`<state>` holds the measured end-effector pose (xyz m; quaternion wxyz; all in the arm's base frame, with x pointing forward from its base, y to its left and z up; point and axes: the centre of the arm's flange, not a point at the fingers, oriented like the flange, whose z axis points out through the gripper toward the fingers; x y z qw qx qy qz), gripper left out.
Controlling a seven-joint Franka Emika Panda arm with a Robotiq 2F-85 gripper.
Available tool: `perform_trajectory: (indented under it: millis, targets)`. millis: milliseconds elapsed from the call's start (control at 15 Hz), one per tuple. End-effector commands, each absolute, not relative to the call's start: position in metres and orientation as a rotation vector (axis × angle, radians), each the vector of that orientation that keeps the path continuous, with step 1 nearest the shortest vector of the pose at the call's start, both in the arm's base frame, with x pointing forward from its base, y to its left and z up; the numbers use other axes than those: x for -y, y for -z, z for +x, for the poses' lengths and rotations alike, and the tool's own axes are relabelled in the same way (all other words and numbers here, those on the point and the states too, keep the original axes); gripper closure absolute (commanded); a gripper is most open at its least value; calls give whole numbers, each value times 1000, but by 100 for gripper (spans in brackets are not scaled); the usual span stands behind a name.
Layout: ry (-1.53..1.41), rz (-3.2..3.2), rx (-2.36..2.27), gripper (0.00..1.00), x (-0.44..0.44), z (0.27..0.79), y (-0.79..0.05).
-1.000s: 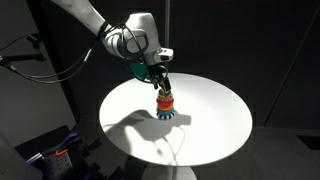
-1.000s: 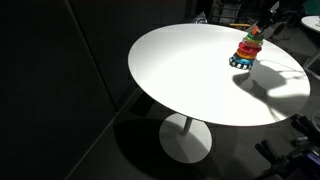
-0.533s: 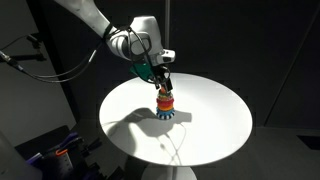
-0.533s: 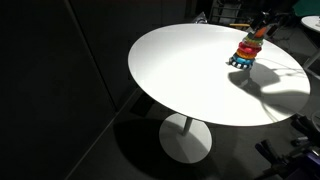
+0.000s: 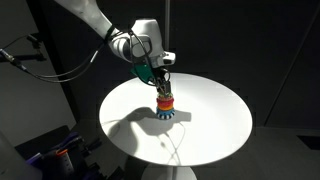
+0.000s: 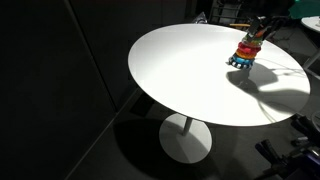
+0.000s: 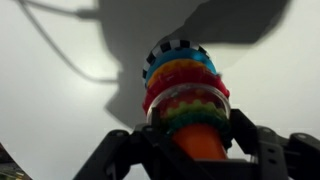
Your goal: Take the green rings off the stack and put them on the table
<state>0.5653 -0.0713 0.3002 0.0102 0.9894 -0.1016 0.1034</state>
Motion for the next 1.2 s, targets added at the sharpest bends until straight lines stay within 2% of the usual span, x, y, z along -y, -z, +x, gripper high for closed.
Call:
perform_trajectory:
  millis: [0, 1133]
  targets:
    - [-360, 3087, 297, 56, 70, 571, -308]
    - [-424, 3036, 294, 56, 34, 547, -375]
